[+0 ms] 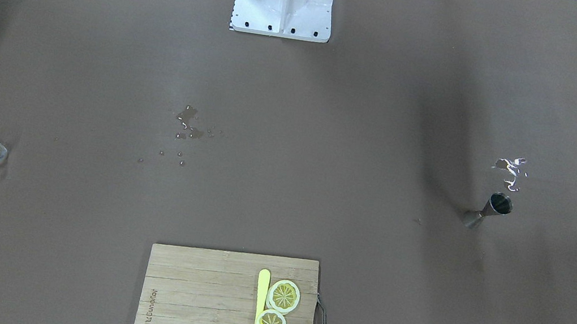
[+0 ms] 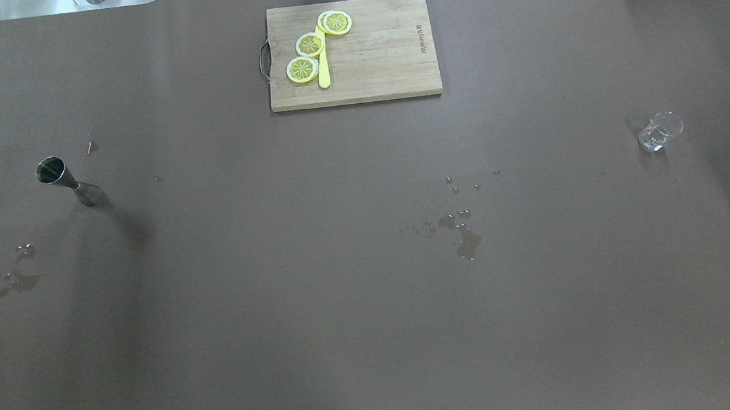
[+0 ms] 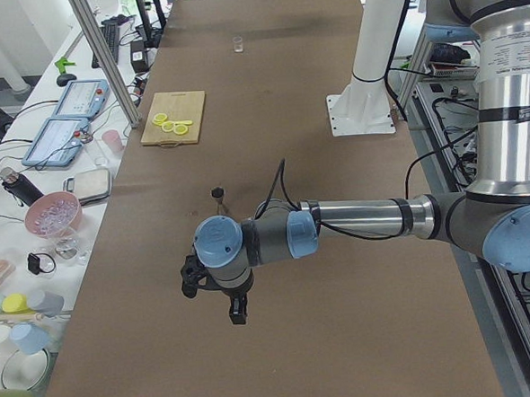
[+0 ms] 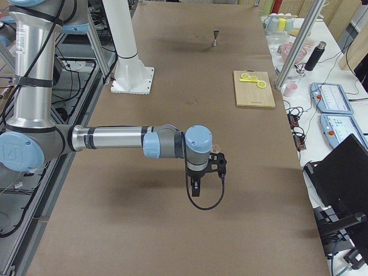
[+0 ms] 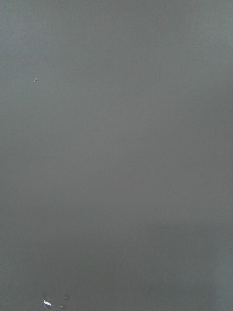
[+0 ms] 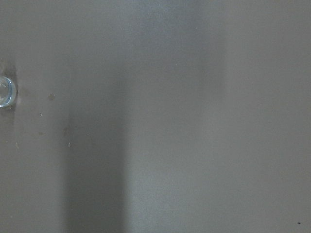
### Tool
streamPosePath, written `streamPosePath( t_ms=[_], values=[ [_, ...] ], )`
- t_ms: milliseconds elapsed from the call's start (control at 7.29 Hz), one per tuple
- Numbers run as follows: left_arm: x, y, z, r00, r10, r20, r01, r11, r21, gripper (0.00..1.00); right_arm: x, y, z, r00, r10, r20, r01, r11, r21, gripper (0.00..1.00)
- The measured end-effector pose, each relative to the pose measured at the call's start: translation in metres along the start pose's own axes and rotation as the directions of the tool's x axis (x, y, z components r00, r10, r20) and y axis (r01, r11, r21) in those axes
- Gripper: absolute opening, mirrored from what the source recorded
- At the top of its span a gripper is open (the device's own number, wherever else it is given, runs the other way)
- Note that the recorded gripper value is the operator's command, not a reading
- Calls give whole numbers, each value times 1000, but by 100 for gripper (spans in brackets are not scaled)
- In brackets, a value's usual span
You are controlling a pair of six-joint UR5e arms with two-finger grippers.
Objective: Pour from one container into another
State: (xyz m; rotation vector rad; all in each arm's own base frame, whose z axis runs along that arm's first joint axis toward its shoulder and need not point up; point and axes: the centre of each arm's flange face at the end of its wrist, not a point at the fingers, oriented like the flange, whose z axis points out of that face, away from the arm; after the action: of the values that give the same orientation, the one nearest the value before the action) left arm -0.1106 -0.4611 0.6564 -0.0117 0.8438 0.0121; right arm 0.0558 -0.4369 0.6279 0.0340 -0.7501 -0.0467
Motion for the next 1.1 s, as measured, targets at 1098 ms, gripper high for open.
streamPosePath(
  t_ms=[1098],
  values=[
    [3,-4,-3,1000,11,2,-11,1000,7,98,0,0,0,1000,1,1,-1,1000,1,100]
  ],
)
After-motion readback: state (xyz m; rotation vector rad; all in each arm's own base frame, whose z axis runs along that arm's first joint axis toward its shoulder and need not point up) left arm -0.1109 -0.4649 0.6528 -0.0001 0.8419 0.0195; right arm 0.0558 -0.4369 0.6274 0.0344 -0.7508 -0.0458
